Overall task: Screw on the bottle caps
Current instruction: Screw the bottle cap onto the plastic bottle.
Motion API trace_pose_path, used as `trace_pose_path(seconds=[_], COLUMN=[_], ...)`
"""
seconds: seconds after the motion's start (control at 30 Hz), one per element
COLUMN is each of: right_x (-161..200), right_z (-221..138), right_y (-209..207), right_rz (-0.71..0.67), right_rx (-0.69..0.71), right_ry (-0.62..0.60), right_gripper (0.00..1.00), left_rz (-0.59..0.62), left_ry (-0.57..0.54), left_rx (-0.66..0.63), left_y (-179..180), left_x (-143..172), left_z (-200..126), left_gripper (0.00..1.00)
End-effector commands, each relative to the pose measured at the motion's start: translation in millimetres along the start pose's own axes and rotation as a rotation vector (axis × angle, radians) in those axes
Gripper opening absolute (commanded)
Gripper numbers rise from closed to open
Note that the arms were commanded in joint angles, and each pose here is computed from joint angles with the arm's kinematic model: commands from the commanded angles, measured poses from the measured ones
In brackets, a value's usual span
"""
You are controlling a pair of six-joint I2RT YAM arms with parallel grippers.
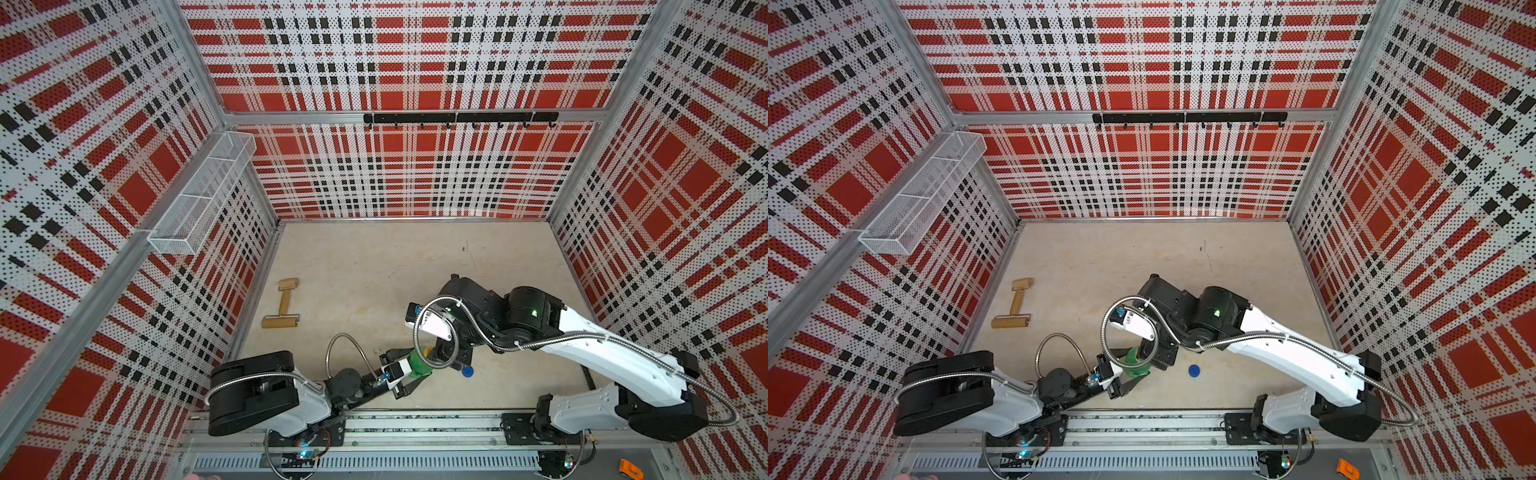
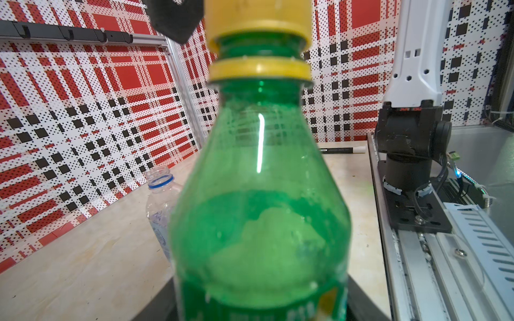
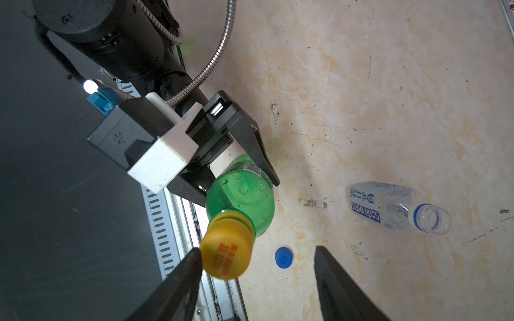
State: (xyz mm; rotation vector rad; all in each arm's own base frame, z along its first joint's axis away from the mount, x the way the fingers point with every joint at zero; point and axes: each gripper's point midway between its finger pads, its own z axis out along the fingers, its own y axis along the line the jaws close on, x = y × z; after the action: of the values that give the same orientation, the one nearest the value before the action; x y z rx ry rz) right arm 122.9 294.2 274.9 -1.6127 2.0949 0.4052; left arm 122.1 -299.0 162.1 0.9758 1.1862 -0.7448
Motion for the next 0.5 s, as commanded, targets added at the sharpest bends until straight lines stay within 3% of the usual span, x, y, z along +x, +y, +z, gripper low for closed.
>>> trace_pose_path(seconds=[0.0, 0.33, 0.47], right_x=[-14.5, -19.0, -17.5], right_z=[-6.0, -7.9, -13.1], right_y=[2.7, 7.3, 7.9], right_rz=[0.030, 0.109, 0.147], right_rx=[-0.012, -0.028, -0.019], right_ry=[-0.025, 0.008, 0.034], right_gripper=[0.65, 0.61, 0.67], left_rz=[0.001, -0.022, -0.029], left_ry=[-0.023, -0.018, -0.016], left_rx=[-0.007, -0.005, 0.006], left_y=[2.3, 5.4, 4.9], left_x=[-4.3, -1.6, -0.1], left_z=[-1.5, -2.6, -1.3], left_gripper=[0.65, 0.65, 0.65])
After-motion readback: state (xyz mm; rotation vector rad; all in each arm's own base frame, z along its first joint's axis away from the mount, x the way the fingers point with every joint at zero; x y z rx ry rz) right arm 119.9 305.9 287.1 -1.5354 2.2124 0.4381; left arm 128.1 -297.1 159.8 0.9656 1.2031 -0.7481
